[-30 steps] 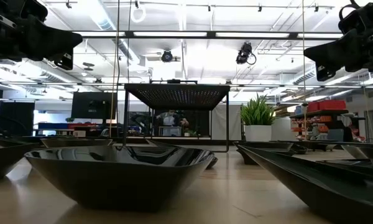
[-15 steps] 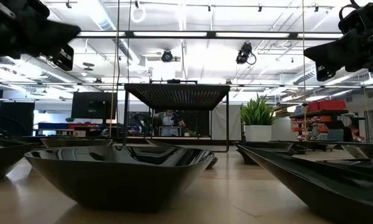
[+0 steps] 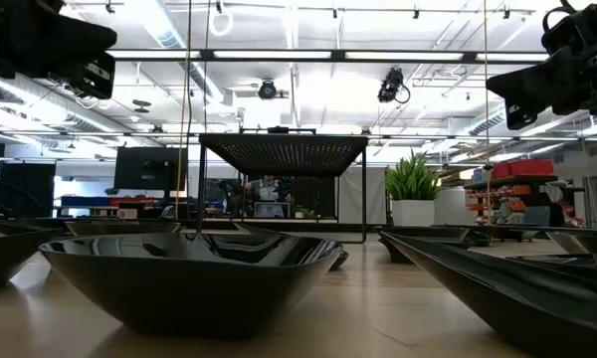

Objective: Pick & Place Mini shaped plates
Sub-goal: Put the leaf shaped plate on the shelf

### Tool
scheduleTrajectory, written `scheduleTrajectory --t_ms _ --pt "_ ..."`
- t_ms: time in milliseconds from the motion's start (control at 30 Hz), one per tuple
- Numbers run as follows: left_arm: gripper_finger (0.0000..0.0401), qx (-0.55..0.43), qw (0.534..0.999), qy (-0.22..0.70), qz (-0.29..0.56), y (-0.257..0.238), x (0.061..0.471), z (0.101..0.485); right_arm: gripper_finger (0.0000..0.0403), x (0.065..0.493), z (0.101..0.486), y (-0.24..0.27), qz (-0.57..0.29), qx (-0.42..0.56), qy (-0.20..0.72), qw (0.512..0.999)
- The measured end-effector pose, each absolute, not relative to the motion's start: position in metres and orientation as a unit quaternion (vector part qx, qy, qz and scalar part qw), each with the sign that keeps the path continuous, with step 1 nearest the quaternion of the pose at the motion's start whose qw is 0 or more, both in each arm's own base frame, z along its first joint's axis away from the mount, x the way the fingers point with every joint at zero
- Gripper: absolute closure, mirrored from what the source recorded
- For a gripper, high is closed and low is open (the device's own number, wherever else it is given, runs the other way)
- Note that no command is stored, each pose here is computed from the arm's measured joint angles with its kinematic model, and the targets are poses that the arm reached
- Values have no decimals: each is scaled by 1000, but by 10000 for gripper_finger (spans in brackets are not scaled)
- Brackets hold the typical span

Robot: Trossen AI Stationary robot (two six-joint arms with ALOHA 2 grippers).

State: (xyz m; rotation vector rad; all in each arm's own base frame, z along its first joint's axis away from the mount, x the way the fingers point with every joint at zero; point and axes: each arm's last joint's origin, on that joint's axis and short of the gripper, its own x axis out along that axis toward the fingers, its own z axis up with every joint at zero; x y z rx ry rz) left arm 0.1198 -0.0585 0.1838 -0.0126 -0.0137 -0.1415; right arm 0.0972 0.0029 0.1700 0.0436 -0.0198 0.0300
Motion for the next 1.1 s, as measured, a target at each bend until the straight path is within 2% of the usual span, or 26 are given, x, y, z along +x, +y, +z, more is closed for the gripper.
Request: scheduleTrajectory --t_ms 267,467,567,667,800,933,1100 --pt "392 55 987 139 -64 -100 151 189 399 97 170 3 15 22 -10 1000" --pt "329 61 963 257 -58 -123 178 188 399 97 170 3 15 22 -10 1000" --pt "283 -2 947 320 -3 -126 188 183 399 97 170 3 15 22 -11 1000" --pt "240 -107 919 372 78 -121 193 179 399 97 170 3 15 22 -10 1000" --pt "203 -253 842 443 179 -107 190 167 399 97 170 3 15 22 -10 1000" --pt "194 -316 789 458 263 -96 185 161 399 97 170 3 15 22 -10 1000" --pt "212 -358 770 438 294 -89 189 161 399 97 170 3 15 22 -10 1000"
